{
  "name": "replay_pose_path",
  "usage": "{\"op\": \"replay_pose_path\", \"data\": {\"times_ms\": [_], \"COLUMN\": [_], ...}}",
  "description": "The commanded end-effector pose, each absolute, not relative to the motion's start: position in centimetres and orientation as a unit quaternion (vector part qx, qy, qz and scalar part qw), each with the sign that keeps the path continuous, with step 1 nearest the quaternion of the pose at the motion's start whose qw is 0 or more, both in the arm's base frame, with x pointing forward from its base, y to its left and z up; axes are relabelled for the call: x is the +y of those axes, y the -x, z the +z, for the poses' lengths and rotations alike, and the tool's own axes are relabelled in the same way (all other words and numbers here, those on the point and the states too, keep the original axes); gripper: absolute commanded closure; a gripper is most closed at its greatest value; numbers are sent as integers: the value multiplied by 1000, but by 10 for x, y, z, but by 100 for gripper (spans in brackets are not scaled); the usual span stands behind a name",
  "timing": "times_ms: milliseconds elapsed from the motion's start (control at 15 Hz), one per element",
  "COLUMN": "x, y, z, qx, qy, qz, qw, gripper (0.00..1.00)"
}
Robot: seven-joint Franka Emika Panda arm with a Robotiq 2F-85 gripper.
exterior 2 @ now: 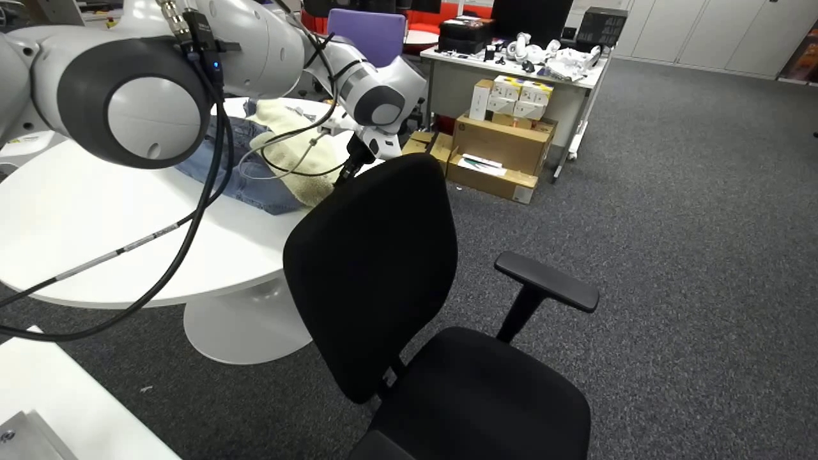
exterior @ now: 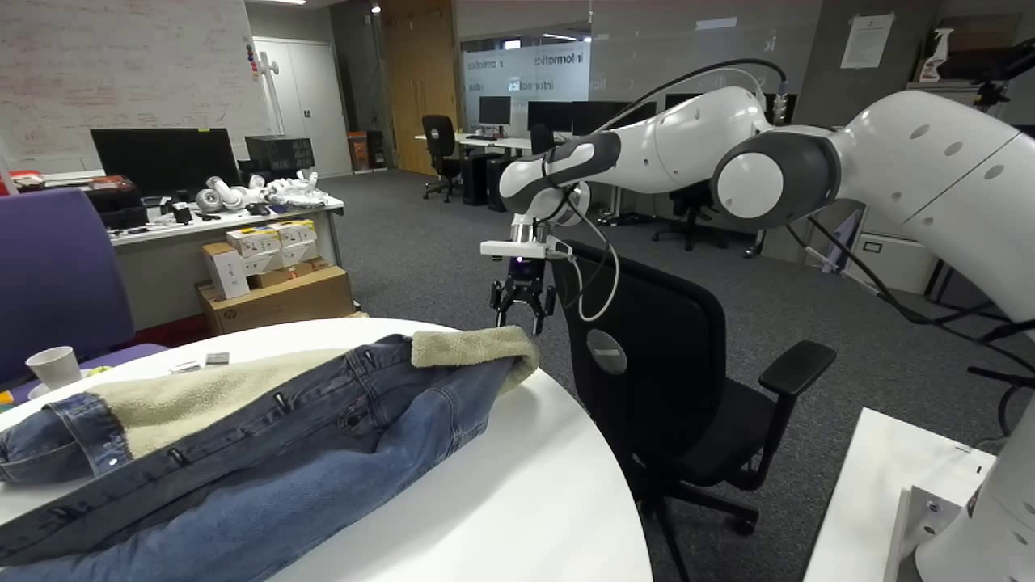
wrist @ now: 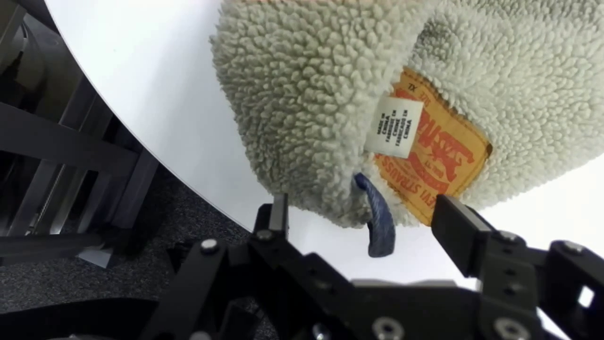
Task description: Put the denim coat on the headrest of the chair and push the chair to the right
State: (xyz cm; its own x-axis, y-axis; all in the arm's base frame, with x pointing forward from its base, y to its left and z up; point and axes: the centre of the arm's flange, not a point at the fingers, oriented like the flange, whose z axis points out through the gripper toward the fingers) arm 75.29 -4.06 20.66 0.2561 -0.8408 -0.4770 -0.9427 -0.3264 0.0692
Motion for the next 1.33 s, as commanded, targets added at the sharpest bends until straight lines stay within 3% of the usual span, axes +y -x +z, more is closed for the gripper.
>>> {"op": "replay_pose_path", "data": {"times_ms": [0, 467, 867, 1267], "x": [-43, -47, -46, -31], "y": [-765, -766, -762, -726], "z": [217, 229, 236, 280], "qx": [563, 559, 553, 457], "qy": [782, 784, 788, 863], "qz": [235, 233, 234, 187], "qw": [130, 136, 134, 104], "gripper": [47, 100, 98, 98]}}
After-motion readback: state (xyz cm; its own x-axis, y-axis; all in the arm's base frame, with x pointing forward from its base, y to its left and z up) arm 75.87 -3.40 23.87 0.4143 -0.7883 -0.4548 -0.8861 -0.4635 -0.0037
